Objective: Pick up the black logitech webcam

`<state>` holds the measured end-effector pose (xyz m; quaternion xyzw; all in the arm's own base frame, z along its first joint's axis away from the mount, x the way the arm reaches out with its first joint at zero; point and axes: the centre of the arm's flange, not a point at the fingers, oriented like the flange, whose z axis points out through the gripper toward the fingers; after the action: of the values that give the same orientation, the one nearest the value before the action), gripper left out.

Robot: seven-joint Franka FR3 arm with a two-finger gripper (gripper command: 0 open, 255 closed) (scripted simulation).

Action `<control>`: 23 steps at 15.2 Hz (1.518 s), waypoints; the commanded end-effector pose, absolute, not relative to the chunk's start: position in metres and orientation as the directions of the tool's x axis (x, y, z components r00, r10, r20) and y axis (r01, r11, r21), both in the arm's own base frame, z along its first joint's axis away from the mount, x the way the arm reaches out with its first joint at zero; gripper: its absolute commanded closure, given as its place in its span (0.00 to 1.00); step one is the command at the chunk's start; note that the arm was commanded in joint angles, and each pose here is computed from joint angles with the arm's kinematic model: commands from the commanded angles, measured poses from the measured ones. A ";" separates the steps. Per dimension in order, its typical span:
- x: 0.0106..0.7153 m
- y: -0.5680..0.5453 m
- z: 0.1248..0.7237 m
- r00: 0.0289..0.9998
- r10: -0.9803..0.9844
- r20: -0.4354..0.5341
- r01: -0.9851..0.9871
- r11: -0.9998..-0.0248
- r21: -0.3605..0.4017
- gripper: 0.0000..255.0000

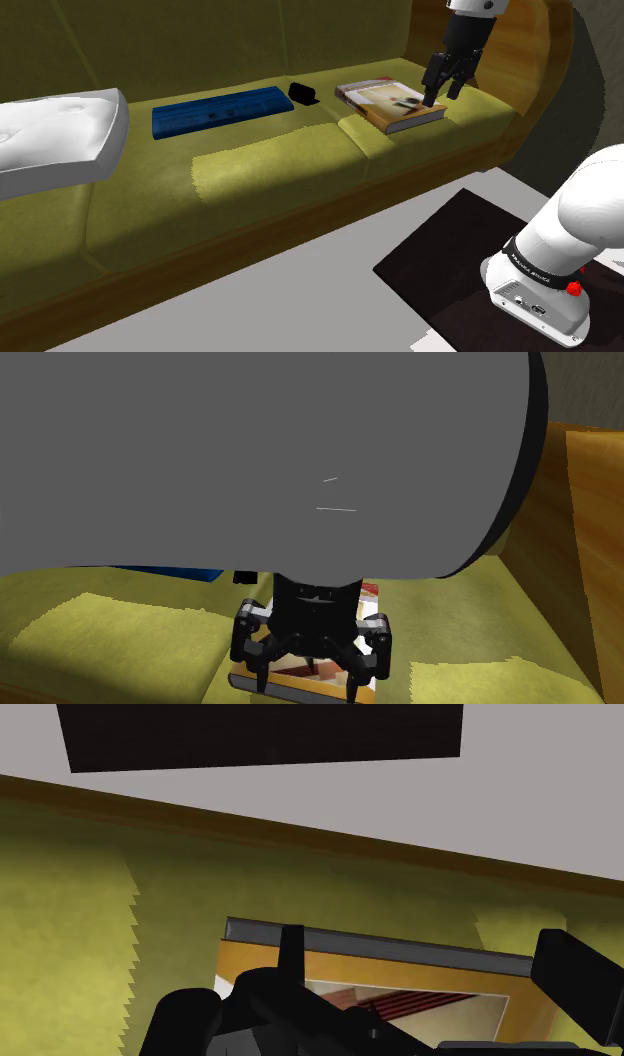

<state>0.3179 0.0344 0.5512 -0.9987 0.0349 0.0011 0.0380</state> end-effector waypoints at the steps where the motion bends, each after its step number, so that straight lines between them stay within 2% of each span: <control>1: 0.318 0.034 0.551 0.998 -0.070 -0.005 -0.070 -0.995 -0.076 0.00; 23: 0.569 0.126 0.538 0.967 0.216 0.139 0.240 -0.952 -0.189 0.00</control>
<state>0.5573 0.1223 0.5382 -0.9876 -0.1083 -0.0552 0.0997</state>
